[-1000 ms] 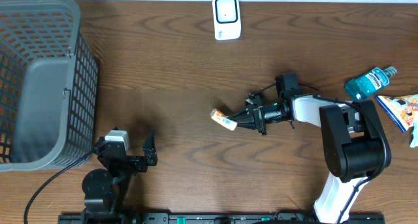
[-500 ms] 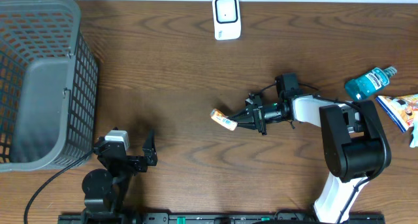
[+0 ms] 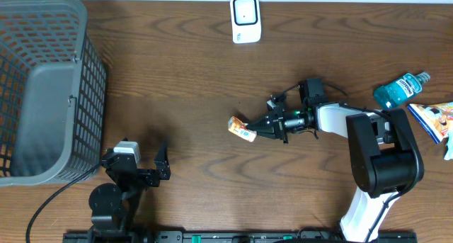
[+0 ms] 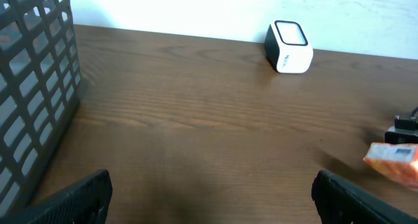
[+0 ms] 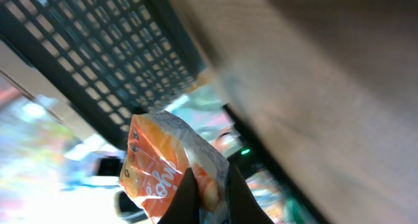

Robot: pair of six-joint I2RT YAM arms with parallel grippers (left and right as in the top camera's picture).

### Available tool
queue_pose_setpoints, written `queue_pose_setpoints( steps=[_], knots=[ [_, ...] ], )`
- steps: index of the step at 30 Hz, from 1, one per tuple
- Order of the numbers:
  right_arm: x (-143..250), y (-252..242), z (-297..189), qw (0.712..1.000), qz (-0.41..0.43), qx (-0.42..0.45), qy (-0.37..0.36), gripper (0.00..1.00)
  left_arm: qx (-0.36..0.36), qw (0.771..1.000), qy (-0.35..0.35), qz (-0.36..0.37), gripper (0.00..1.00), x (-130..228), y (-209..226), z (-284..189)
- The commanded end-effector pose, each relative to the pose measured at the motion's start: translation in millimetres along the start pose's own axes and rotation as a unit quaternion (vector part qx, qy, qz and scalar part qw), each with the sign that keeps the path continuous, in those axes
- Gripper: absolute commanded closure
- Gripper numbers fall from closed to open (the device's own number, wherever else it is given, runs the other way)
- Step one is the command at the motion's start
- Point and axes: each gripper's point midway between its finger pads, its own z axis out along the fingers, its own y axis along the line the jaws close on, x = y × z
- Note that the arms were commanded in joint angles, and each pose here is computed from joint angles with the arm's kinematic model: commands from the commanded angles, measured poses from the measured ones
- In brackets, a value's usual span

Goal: Scan the item barcode
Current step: 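Lift and rotate the tissue pack, carrying it toward the scanner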

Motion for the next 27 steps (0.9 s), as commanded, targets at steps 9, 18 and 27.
queue_pose_setpoints(
  steps=[9, 18, 27],
  knots=[
    [39, 46, -18, 0.987, -0.162, 0.004, -0.013, 0.99, 0.005, 1.0, -0.008, 0.004, 0.02, -6, -3, -2],
    [65, 77, -111, 0.849, -0.24, 0.281, -0.378, 0.99, 0.005, 1.0, -0.008, 0.004, 0.02, -6, -3, -2],
    [97, 107, -144, 0.714, -0.327, 0.352, -0.509, 0.99, 0.005, 1.0, -0.008, 0.004, 0.02, -6, -3, -2]
  ],
)
